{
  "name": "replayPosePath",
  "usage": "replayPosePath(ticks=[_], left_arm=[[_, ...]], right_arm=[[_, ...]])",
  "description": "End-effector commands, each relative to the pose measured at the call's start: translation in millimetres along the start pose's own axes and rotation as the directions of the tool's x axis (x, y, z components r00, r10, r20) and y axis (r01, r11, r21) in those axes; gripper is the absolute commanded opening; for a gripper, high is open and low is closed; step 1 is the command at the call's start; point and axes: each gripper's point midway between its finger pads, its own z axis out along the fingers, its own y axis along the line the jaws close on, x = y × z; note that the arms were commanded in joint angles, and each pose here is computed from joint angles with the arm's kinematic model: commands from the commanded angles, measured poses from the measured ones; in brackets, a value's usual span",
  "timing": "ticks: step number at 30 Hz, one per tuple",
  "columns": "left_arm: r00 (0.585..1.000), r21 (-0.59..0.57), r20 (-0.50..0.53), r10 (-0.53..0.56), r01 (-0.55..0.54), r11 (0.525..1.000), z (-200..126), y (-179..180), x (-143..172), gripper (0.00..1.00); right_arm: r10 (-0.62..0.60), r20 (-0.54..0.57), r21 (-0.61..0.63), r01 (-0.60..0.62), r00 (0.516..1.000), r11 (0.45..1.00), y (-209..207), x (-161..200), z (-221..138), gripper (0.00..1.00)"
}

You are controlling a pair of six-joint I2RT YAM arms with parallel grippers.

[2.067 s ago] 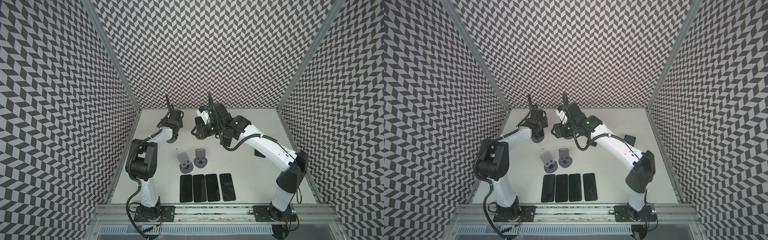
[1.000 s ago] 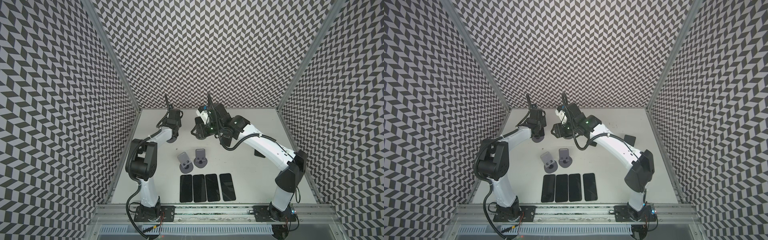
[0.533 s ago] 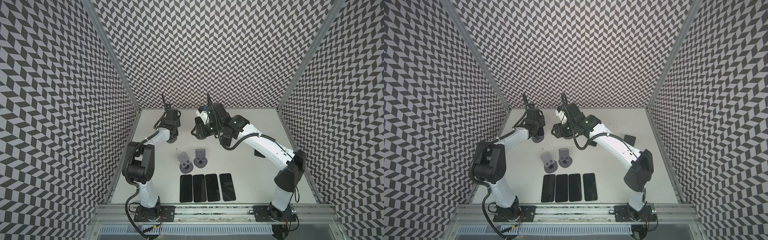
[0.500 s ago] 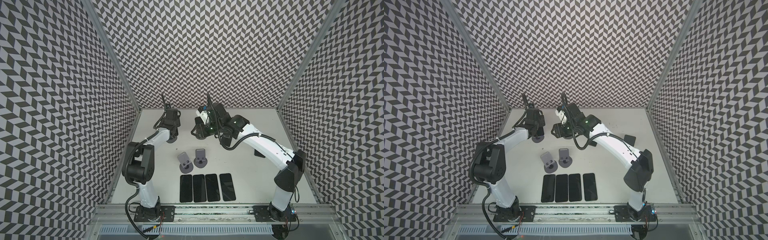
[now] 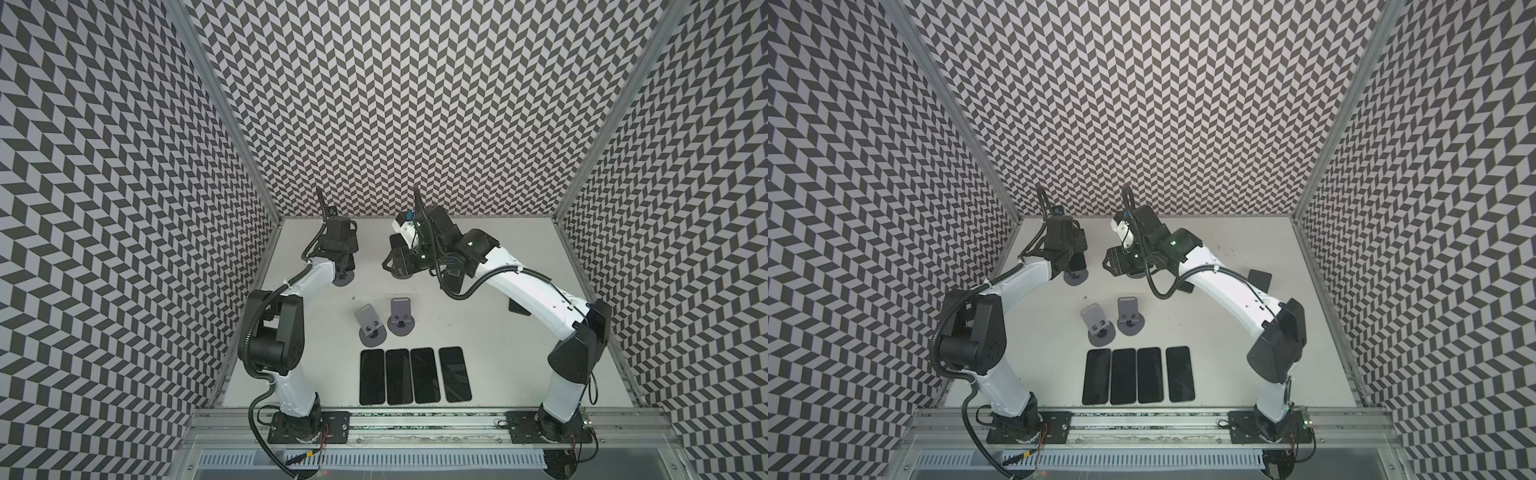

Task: Remove the phone from the phone stand

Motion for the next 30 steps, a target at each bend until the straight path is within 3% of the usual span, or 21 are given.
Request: replayPosePath(ticks=[1,14,30], left_arm=[[0.997,0.016,0.069,-0.032,0.031,0.999,-9,1,-23,0.53],[0.997,0.019,0.070,-0.031,0.029,0.999,-9,5,-28,0.53],[0.993,0.038,0.115,-0.038,0.034,0.999,-33,6,-57,0.52]], right_arm=[[-0.014,0.034,-0.011,0.015,0.999,1.000,6,-9,-4,0.57],[-0.017,0.032,-0.017,0.017,0.999,1.000,10,-10,0,0.57],[-0.023,0.064,-0.029,0.025,0.998,0.999,19,-18,-5,0.56]])
